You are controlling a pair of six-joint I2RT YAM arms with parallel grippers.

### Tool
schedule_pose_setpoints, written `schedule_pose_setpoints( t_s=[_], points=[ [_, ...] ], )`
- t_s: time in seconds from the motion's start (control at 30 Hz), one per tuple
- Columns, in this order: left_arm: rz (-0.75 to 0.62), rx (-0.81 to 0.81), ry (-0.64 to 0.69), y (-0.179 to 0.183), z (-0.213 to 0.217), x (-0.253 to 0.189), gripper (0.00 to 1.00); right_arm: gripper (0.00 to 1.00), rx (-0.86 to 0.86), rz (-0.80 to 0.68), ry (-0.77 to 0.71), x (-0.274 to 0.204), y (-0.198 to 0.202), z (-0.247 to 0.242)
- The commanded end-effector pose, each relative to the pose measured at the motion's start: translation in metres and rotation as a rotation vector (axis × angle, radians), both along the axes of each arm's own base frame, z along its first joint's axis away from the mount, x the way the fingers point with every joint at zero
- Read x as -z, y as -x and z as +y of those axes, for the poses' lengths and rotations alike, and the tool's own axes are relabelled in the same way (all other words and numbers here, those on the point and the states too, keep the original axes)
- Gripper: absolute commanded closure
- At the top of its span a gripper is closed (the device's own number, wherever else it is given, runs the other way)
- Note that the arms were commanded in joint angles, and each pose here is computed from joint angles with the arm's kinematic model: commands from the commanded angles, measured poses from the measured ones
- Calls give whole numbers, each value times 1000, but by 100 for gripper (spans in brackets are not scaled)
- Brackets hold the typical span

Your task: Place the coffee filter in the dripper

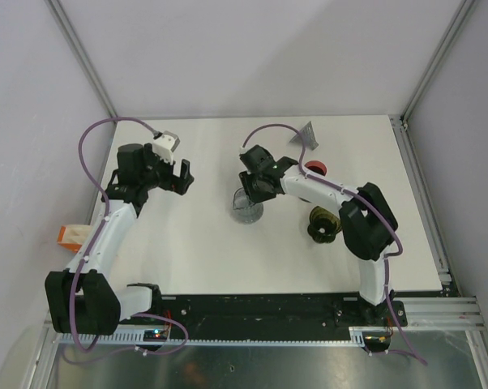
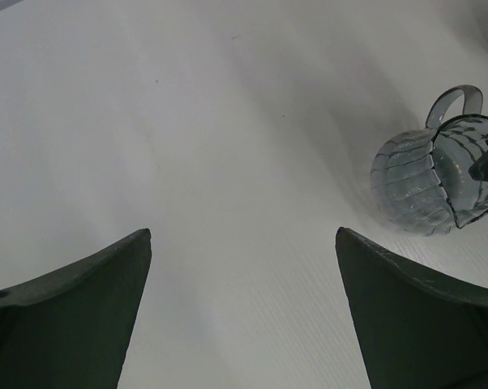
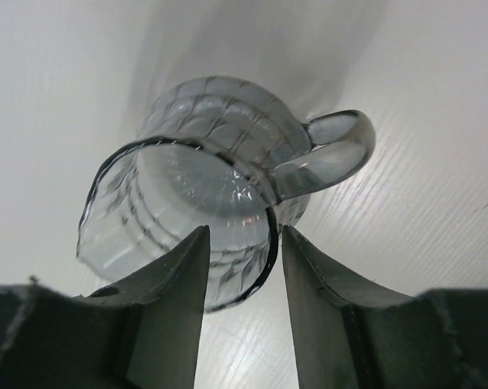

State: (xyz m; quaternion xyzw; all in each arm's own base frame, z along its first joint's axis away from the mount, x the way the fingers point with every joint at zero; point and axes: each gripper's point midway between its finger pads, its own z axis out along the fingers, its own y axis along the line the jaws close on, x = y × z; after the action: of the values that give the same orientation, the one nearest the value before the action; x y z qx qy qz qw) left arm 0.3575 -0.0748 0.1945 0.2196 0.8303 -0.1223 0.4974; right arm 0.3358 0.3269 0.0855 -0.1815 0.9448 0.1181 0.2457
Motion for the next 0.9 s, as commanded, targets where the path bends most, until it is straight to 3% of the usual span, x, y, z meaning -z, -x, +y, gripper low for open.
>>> schedule_pose_setpoints(
  t_s=[0.0, 0.5, 0.87],
  points=[
    [-44, 19, -17, -4, -2, -15, 0, 53, -63, -1, -107, -39, 21, 14],
    [-52, 26, -29, -4, -3, -17, 0, 52, -187, 108, -283, -44, 64, 58],
    [-43, 46, -27, -1, -8, -14, 0, 44, -236, -53, -240, -101, 58, 36]
  ],
)
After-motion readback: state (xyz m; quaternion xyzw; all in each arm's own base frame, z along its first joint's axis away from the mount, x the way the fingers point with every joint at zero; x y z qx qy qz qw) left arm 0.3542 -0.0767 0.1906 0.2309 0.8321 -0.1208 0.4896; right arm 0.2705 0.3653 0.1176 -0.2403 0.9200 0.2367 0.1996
